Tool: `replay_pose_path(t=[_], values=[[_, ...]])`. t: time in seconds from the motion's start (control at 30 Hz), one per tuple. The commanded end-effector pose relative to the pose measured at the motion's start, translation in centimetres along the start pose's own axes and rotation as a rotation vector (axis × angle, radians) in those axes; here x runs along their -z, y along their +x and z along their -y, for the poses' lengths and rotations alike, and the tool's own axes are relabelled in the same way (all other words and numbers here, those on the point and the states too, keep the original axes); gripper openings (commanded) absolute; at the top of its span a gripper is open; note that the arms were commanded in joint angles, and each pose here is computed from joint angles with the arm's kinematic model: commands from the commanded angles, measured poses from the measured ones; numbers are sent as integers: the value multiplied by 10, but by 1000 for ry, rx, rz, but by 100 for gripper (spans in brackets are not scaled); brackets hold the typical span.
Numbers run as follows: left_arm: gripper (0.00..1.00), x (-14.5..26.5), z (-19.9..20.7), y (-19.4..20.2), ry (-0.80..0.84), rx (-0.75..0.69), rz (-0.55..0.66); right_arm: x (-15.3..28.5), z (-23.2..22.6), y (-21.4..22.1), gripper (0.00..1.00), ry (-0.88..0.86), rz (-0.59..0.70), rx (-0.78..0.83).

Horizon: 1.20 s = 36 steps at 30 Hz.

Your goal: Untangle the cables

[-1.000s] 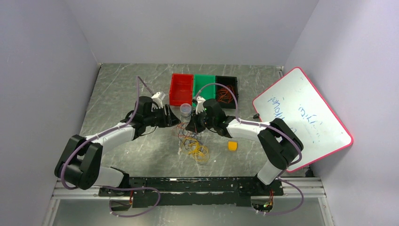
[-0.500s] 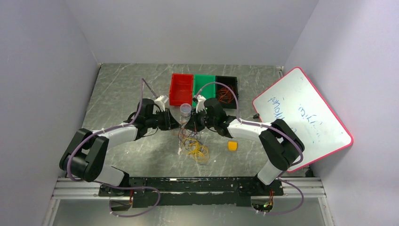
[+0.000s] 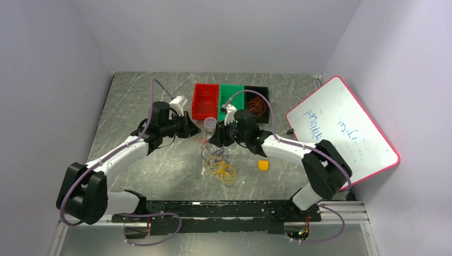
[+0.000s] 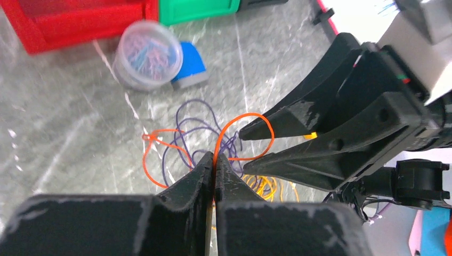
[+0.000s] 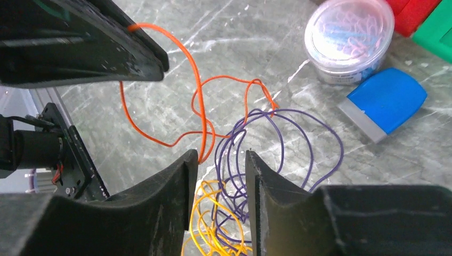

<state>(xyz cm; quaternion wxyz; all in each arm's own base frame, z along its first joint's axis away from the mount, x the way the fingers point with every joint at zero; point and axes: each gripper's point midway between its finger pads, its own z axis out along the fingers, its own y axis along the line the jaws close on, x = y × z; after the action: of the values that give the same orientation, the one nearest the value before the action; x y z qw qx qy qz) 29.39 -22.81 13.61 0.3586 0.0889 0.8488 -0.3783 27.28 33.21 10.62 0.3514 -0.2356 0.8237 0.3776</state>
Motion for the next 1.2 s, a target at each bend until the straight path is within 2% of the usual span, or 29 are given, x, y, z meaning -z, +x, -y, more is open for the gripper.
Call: replay_pose_path(t=[0.0, 0.17, 0.47, 0.83, 1.17], values=[[7, 18, 13, -31, -21, -92, 42, 11, -8, -31, 46, 1, 91, 49], [7, 35, 28, -58, -32, -166, 94, 25, -25, -64, 53, -36, 198, 127], [7, 60, 54, -95, -25, -205, 192, 29, -48, -102, 56, -121, 336, 229], [7, 99, 100, -140, 44, -232, 319, 6, -68, -115, 58, -205, 341, 304], [7, 142, 171, -180, 230, -254, 392, -29, -77, -118, 50, -256, 338, 309]])
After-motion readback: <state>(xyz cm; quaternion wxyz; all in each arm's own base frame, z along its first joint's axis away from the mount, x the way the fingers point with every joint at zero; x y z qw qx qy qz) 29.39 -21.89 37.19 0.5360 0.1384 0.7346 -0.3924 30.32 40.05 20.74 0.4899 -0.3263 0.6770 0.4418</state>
